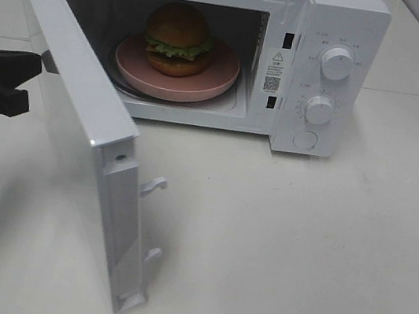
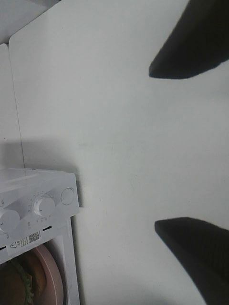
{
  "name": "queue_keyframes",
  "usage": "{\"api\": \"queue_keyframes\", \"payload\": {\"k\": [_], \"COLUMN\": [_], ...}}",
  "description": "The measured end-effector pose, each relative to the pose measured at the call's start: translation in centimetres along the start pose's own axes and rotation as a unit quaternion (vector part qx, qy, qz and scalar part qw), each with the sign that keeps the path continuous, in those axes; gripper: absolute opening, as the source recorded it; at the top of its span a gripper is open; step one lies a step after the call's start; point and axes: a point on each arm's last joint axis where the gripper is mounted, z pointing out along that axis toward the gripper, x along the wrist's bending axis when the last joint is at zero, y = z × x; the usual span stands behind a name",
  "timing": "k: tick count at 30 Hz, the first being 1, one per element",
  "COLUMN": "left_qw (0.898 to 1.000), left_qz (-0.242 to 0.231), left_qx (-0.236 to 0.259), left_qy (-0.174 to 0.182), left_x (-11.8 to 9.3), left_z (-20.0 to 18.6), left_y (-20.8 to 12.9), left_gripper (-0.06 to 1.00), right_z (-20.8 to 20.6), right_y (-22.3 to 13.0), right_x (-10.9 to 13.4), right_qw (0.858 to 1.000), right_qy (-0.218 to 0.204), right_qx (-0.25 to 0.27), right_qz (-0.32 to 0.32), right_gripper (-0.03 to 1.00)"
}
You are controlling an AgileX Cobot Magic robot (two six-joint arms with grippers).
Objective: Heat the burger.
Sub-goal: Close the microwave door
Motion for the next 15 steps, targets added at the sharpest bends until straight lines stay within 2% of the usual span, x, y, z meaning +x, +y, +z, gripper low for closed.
{"api": "queue_keyframes", "payload": {"k": [4, 11, 15], "left_qw": [1.0, 1.0, 0.999], "left_qz": [0.011, 0.004, 0.012], "left_qx": [0.008, 0.016, 0.017], "left_qy": [-0.019, -0.021, -0.043], "left_x": [-1.3, -2.0, -3.2], "left_z": [0.6, 1.3, 2.8], "left_y": [-0.2, -0.6, -0.2], "left_gripper": [0.0, 0.0, 0.0], "right_z": [0.0, 0.0, 0.0], "right_y": [0.0, 0.0, 0.0], "right_x": [0.0, 0.0, 0.0], "right_qw": [1.0, 1.0, 1.0], "right_qy": [0.0, 0.0, 0.0], "right_qx": [0.0, 0.0, 0.0], "right_qz": [0.0, 0.0, 0.0], "right_gripper": [0.76, 0.76, 0.76]}}
